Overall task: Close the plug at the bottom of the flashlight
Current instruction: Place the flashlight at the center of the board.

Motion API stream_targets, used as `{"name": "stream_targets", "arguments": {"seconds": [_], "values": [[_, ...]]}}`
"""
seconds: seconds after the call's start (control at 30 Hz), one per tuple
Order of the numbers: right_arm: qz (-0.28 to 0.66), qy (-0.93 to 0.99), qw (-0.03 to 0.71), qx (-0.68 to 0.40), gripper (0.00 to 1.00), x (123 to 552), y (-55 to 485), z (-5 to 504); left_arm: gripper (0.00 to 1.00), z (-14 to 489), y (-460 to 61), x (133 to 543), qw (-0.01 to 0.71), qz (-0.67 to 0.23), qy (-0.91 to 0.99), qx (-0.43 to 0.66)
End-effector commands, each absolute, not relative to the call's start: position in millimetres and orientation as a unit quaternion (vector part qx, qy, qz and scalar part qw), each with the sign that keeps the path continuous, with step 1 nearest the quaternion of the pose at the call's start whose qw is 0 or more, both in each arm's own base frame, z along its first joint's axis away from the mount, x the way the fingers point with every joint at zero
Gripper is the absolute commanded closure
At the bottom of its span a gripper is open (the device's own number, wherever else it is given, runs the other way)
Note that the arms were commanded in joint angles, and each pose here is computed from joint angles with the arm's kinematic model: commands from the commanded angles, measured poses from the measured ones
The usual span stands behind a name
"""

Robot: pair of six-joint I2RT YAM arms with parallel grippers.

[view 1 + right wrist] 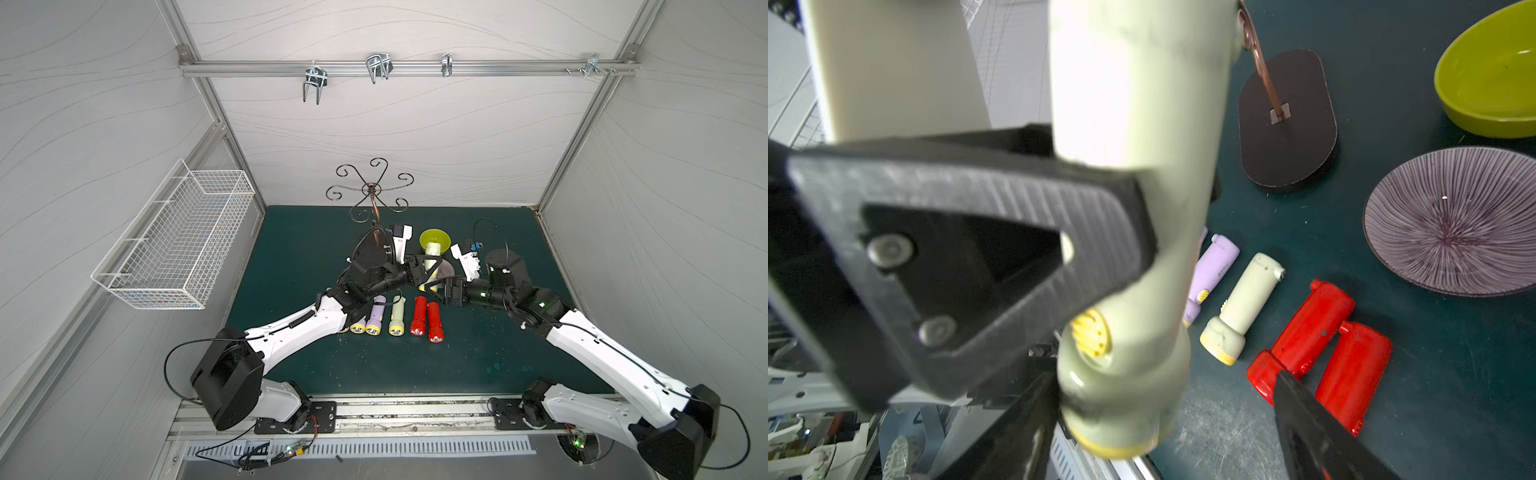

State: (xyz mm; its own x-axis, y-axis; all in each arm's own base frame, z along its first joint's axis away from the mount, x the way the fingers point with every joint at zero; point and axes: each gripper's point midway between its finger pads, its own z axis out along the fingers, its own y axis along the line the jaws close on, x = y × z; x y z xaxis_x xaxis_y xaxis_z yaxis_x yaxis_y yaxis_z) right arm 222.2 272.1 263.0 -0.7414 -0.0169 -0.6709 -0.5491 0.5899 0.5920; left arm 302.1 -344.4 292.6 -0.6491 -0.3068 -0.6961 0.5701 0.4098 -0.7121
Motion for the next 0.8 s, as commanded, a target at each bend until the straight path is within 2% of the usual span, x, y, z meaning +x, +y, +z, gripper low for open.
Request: {"name": "stream_targets", "arguments": {"seconds": [0.0,0.6,0.77], "values": [[0.422,0.822,0.346,-0.160,0.20,235,276,280,1.00,318,-343,306,0.438,-0.552,0.706,0.077],[0.468,0.813,0.317,-0.140,0.32,243,291,274,1.00,320,-348,308,0.440,-0.547,0.707,0.088],[0.475,0.809,0.316,-0.141,0.40,244,294,274,1.00,322,-349,309,0.440,-0.548,0.706,0.086]]}}
